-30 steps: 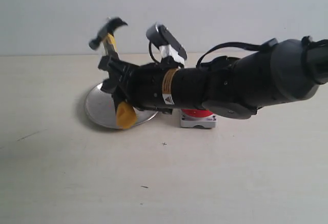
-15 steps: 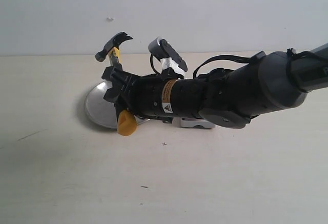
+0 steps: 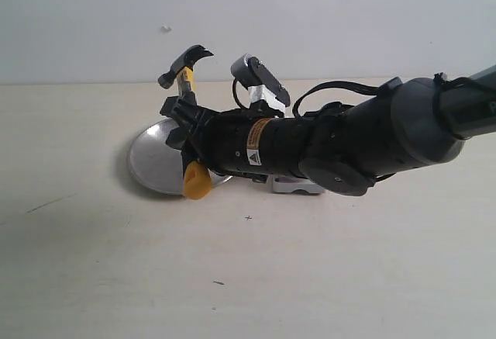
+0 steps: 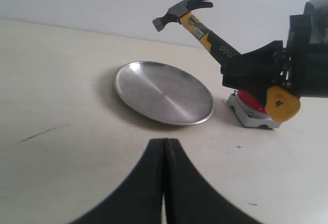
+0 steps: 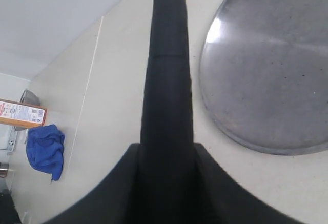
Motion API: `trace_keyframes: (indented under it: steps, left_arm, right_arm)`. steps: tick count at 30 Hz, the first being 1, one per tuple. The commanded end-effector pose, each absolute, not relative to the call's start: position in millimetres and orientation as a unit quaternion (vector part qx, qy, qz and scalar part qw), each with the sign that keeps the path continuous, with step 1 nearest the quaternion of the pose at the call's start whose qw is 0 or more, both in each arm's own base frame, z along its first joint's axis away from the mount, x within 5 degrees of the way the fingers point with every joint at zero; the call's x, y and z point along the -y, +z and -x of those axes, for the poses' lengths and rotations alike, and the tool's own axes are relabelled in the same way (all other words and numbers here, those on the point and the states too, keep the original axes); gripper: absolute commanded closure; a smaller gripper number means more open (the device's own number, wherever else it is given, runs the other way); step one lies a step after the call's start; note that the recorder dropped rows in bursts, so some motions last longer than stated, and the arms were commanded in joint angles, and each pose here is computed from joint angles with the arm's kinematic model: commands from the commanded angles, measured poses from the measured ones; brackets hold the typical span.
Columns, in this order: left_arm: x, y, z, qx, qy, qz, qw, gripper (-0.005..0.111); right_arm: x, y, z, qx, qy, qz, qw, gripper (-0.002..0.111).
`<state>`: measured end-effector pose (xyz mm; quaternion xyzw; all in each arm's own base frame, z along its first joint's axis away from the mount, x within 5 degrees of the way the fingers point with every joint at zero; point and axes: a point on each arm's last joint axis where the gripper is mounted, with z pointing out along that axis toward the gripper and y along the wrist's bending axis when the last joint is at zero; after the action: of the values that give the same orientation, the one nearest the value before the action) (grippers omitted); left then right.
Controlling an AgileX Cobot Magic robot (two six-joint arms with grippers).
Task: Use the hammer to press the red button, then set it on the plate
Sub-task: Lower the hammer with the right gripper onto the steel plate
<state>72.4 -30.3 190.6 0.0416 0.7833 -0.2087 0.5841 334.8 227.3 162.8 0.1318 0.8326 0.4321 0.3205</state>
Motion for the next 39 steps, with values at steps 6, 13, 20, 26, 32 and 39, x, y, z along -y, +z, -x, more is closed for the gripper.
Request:
trace_keyframes:
  steps: [6,13,20,26,32,39]
  left_arm:
    - [30,191,-72,-0.781,-0.212,-0.038,0.587,0.107]
    - [30,191,-72,-0.781,-0.212,-0.038,0.587,0.107]
    - [30,191,-72,-0.781,-0.212,-0.038,0.587,0.107]
    - [30,191,-72,-0.781,-0.212,-0.038,0.587,0.107]
    - [30,191,-72,-0.781,-0.212,-0.038,0.587,0.107]
    - [30,191,-72,-0.781,-0.212,-0.038,0.587,0.107]
  right_arm:
    - [-227,173,-340,-0.822,0.436,-0.123,0.345,0.108]
    - [-237,160,-355,-0.819,0.442,-0.128,0.343,0.108]
    - [-246,140,-374,-0.82,0.438,-0.152,0.335,0.108]
    - [-247,125,-376,-0.825,0.435,-0.169,0.32,0.108]
    - [-247,113,-376,-0.824,0.439,-0.182,0.307,0.108]
    - [-248,112,-376,-0.824,0.441,-0.187,0.304,0.108]
